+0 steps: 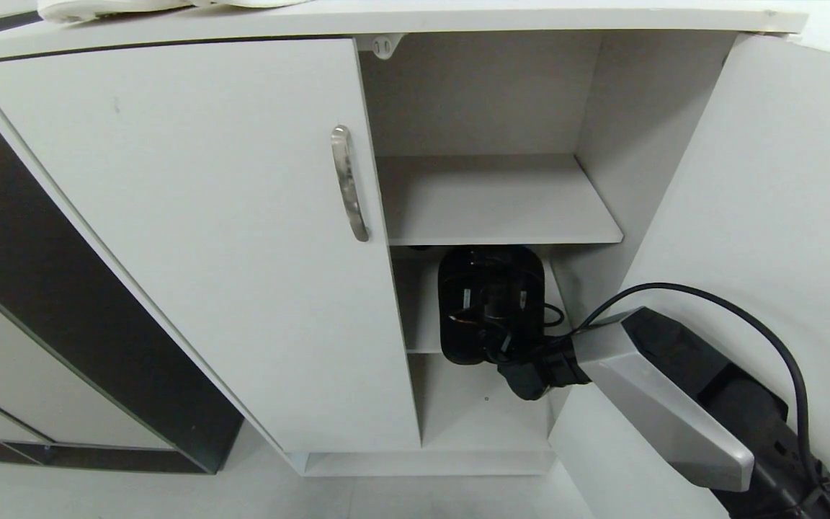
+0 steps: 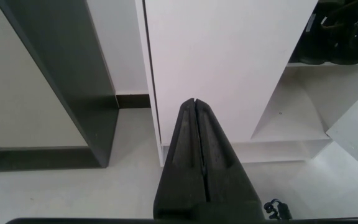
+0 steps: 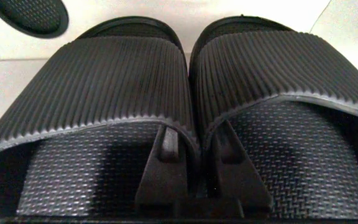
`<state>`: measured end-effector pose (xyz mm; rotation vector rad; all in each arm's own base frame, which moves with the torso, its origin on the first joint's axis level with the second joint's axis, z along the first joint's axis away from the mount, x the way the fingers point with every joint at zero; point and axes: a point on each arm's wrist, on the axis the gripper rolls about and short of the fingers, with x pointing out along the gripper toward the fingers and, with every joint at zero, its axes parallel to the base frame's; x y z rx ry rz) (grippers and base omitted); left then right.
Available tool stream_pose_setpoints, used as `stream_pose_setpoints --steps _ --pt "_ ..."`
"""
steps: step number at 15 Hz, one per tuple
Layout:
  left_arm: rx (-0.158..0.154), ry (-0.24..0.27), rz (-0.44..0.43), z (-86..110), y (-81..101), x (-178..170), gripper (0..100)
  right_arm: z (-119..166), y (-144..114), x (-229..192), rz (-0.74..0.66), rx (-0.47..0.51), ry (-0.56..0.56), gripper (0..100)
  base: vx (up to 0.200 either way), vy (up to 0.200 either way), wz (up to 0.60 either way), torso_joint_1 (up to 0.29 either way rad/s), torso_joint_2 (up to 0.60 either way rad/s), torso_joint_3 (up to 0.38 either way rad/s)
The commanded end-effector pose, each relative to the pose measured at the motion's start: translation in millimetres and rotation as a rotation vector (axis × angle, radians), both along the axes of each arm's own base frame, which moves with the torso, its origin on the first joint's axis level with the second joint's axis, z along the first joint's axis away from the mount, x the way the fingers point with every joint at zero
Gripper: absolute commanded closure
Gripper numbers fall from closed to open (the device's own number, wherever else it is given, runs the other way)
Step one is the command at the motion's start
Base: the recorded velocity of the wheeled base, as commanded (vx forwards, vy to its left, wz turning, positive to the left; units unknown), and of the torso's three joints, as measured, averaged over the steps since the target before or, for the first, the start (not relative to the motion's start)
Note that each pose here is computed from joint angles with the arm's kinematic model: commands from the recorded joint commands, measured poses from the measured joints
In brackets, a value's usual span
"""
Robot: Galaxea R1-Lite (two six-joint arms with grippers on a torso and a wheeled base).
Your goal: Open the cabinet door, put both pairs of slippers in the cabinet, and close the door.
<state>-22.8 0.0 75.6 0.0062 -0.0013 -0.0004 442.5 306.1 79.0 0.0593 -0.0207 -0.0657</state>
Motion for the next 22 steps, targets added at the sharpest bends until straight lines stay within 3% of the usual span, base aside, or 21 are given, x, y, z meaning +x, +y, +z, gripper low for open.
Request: stream_pose_setpoints --steps 1,11,12,15,22 --pt "0.0 0.001 0.0 0.1 0.0 0 100 -3 0 1 -0.001 -0.002 0.004 100 0.0 0.0 0.0 0.0 0.0 0.0" --pt "0.0 0.001 0.0 0.1 0.0 0 100 -15 -3 5 -0.007 -0.02 0.027 100 0.0 0.0 0.0 0.0 0.0 0.0" --pt "0.0 0.001 0.0 0.1 0.0 0 100 -15 -3 4 -0.007 -0.023 0.03 0 0.0 0.0 0.0 0.0 0.0 0.0" --pt "0.001 0.001 0.0 0.1 0.0 0 100 -15 -4 -2 -0.003 -0.02 0.024 0 0.0 0.0 0.0 0.0 0.0 0.0" --pt "0.003 0.001 0.005 0.1 0.1 0 100 15 -9 -87 0.068 -0.022 0.018 0 0.0 0.0 0.0 0.0 0.0 0.0"
